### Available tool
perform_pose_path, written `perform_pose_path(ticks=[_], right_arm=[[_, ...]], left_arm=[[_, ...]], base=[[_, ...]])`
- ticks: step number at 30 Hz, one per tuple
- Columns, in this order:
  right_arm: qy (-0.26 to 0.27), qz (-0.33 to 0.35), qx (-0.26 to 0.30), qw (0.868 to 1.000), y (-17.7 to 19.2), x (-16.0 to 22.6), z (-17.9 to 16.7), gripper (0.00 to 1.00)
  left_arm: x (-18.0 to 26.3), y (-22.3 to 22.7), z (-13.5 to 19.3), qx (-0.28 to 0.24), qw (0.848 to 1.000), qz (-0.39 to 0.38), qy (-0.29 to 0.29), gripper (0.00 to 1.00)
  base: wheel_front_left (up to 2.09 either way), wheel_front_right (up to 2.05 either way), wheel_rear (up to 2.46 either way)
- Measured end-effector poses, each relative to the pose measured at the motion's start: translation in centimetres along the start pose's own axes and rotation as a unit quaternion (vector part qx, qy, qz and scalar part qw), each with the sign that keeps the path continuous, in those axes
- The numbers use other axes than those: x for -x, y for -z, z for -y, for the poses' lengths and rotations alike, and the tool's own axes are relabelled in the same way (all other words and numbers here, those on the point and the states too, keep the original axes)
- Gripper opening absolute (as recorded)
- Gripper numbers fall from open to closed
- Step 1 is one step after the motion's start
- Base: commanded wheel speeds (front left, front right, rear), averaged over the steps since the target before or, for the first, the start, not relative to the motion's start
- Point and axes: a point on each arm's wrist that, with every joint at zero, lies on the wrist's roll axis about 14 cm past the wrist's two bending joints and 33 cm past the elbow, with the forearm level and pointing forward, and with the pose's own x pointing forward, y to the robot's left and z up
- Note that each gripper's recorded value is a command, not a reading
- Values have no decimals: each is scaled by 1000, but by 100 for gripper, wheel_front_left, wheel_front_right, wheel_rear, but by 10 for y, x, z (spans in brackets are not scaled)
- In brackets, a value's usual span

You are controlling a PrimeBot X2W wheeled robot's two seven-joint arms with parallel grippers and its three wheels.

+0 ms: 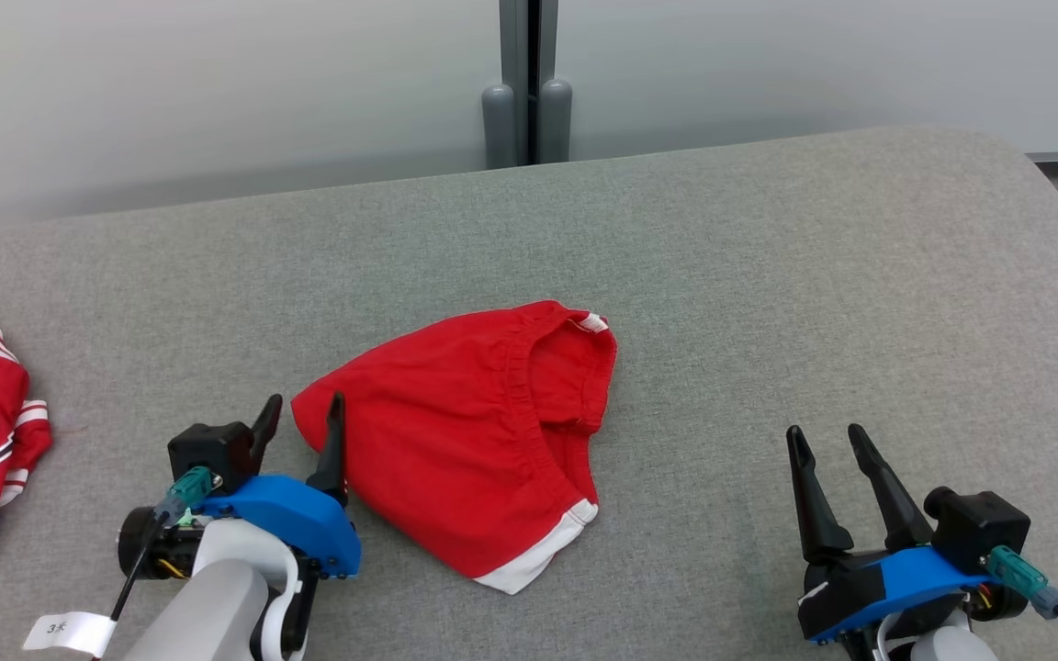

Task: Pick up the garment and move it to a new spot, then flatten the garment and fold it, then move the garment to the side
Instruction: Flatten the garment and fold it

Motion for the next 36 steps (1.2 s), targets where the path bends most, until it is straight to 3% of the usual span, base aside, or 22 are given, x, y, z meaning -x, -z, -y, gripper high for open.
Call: perform_pose_path(ticks=[5,9,13,17,18,24,31,32,33,36], right_arm=[[-1,1,-2,1000,0,-1,-1,100],[2,0,-4,1000,1,-1,1,100],[5,-3,-7,1000,3,-2,2,100],[4,-4,-8,1000,3,-3,2,100],[4,-2,-10,1000,1,-4,2,100],[19,-8,-14,1000,6,0,11,100],[31,-9,-18,999,6,1,19,100],[33,-7,-20,999,5,0,20,100],[33,-6,-21,999,4,0,20,100],[37,-6,-22,999,4,1,23,100]], left_arm=[[2,-22,3,-66,997,33,5,100],[7,-37,52,-102,990,47,81,100],[25,-16,128,-122,970,-5,208,100],[33,12,148,-142,956,-59,248,100],[38,33,156,-158,945,-101,267,100],[37,72,153,-202,922,-181,276,100],[27,94,139,-238,907,-233,259,100],[27,95,140,-239,905,-235,261,42],[26,96,142,-237,905,-236,263,0],[21,90,154,-219,909,-219,279,0]], base=[[0,0,0],[0,0,0],[0,0,0],[0,0,0],[0,0,0],[0,0,0],[0,0,0],[0,0,0],[0,0,0],[0,0,0]])
